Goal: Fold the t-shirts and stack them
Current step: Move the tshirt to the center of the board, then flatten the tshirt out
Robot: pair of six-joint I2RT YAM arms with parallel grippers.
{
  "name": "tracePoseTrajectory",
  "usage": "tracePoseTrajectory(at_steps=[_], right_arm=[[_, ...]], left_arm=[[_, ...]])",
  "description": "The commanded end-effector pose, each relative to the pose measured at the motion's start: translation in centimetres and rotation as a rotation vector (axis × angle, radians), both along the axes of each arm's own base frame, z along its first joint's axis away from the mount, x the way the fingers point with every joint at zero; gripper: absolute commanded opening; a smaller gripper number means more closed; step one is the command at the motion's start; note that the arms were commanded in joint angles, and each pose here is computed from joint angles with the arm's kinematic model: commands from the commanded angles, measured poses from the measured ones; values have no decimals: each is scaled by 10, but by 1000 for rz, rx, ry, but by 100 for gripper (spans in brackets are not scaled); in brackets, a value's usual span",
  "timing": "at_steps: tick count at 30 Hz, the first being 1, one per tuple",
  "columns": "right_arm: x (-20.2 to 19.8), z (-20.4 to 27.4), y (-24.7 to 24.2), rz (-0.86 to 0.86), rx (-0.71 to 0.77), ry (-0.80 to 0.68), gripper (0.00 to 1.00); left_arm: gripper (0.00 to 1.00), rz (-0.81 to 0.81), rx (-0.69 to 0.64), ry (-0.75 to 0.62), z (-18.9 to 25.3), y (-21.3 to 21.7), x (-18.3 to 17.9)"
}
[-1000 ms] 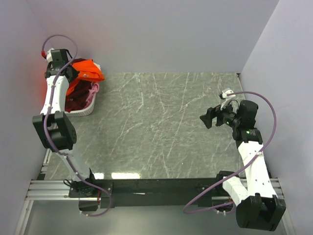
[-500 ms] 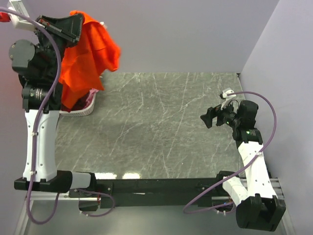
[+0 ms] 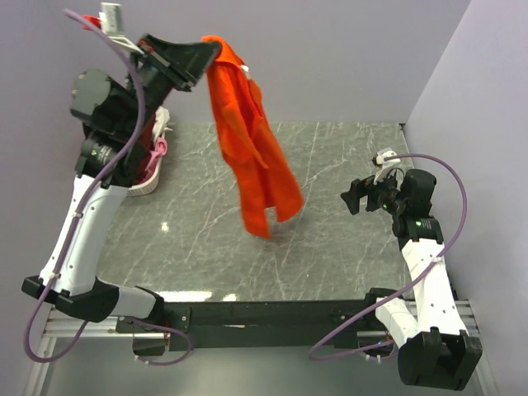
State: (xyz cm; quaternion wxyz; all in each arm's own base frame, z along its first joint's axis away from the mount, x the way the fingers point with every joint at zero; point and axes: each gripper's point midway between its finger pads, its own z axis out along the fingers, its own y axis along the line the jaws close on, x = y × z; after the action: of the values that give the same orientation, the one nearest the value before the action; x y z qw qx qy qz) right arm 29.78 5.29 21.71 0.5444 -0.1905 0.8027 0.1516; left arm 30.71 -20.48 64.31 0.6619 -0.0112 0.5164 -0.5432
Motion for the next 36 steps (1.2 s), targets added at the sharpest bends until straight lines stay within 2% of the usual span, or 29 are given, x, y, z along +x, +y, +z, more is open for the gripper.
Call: tracePoseTrajectory(at_steps=[1, 5, 7, 8, 9, 10, 11, 12, 15, 16, 19, 22, 25, 29, 32, 36], right_arm=[[8, 22, -7, -34, -29, -77, 100], [10, 21, -13, -58, -37, -75, 100], [10, 20, -14, -60, -40, -68, 100], [10, 20, -14, -56, -41, -68, 100], [10, 19, -13, -48, -44, -66, 100], [9, 19, -12, -41, -45, -65, 100], [8, 16, -11, -29, -46, -53, 100], [5, 16, -6, 12, -56, -54, 100], [-3, 1, 5, 131, -83, -12, 100], [-6, -6, 12, 185, -68, 14, 100], [-13, -22, 22, 291, -69, 69, 100], [-20, -34, 33, 371, -73, 124, 100], [-27, -43, 49, 448, -88, 157, 100], [-25, -52, 62, 474, -107, 180, 100], [-20, -58, 67, 460, -74, 235, 100], [-4, -69, 65, 402, -67, 323, 93]], left_arm=[[0, -73, -26, -46, 6, -15, -15], [0, -99, 37, 68, -57, -37, 9], [0, -79, 117, 258, -153, -48, 38], [1, -73, 115, 260, -154, -47, 39], [6, -68, 159, 351, -209, -50, 47], [16, -52, 187, 411, -241, -48, 53], [41, -14, 214, 473, -272, -39, 63], [48, 22, 276, 590, -325, -29, 66], [55, 180, 380, 702, -381, 19, 80], [57, 242, 435, 711, -391, 34, 81], [74, 330, 525, 656, -380, 56, 73], [75, 347, 579, 605, -371, 64, 64], [75, 226, 620, 572, -379, 46, 55], [72, -12, 736, 586, -414, -9, 42], [69, -77, 827, 606, -432, -41, 46], [66, -105, 948, 661, -456, -68, 55]])
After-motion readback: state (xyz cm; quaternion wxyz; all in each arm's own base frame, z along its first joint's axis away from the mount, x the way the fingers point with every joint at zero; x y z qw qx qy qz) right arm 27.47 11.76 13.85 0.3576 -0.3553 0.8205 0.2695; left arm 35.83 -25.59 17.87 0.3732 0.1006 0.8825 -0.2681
